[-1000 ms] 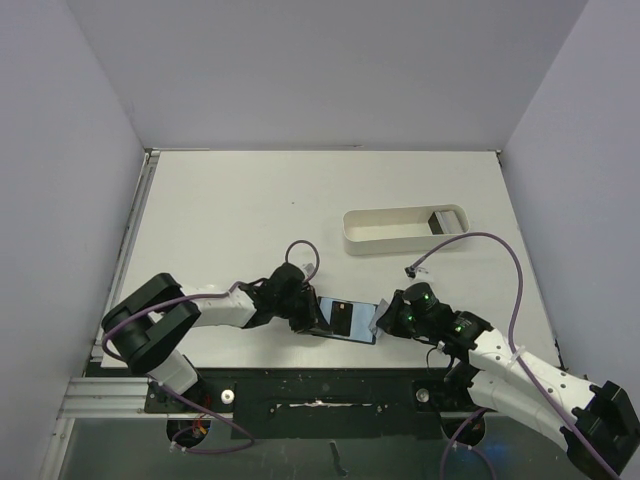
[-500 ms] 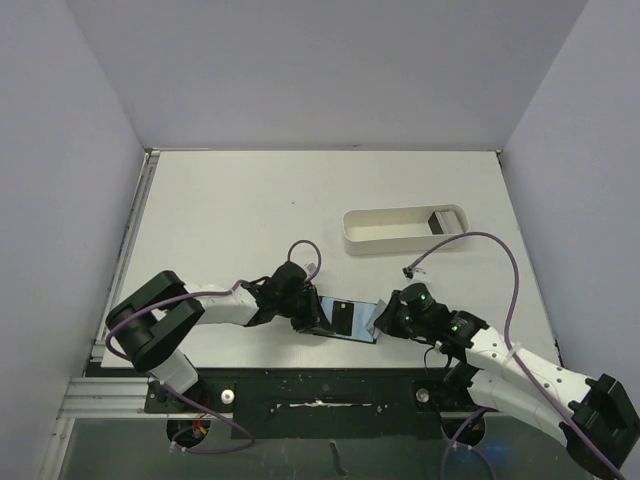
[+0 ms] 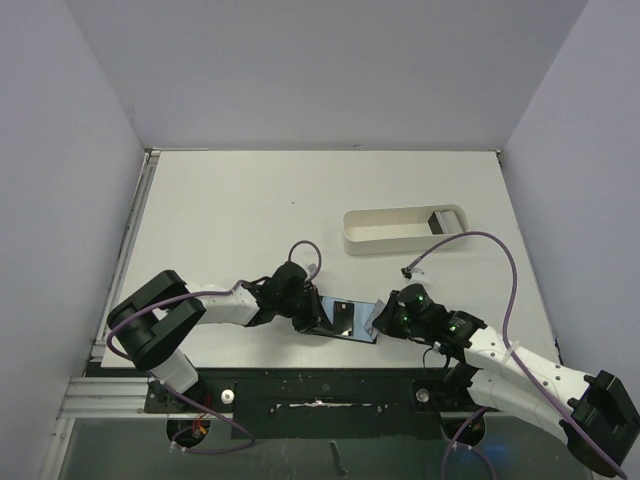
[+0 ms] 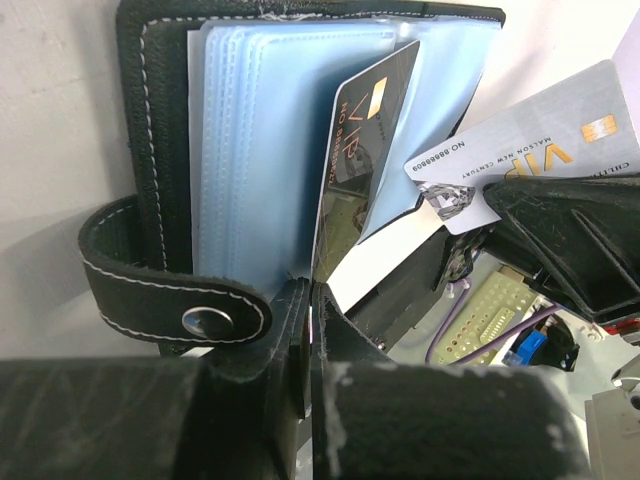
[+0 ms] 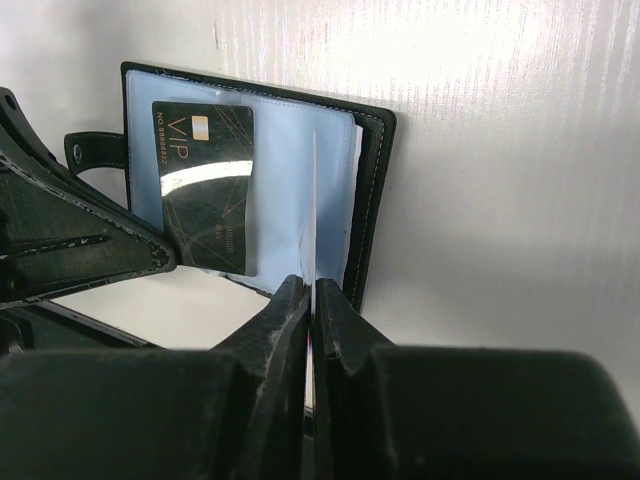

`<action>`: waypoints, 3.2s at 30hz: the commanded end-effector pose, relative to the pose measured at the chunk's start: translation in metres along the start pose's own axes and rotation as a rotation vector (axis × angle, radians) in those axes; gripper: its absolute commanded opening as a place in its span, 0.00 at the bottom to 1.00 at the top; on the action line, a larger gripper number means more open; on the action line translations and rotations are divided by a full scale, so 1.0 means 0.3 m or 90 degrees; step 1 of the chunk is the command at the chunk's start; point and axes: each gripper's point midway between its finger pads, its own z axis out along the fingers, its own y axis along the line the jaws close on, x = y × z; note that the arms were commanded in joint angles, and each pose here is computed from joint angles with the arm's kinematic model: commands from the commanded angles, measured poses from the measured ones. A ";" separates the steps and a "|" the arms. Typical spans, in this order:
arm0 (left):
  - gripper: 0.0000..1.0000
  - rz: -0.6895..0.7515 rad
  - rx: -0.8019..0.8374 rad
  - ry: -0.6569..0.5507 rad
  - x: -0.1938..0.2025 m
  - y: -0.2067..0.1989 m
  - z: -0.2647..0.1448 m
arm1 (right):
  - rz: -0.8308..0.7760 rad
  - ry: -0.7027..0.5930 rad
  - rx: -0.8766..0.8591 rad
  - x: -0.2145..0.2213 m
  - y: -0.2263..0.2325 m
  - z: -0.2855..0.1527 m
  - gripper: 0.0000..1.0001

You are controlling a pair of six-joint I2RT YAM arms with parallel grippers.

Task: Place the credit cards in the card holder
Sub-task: Insert the credit card into the card holder.

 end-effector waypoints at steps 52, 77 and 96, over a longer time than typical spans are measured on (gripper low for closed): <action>0.40 0.125 -0.031 -0.082 -0.128 -0.093 0.005 | -0.015 -0.059 0.043 -0.076 -0.018 -0.050 0.00; 0.43 0.153 0.045 -0.097 -0.140 -0.141 0.088 | -0.015 -0.050 0.035 -0.052 -0.024 -0.019 0.00; 0.43 0.157 0.129 -0.103 -0.121 -0.248 0.085 | -0.027 -0.048 0.035 -0.056 -0.017 -0.003 0.00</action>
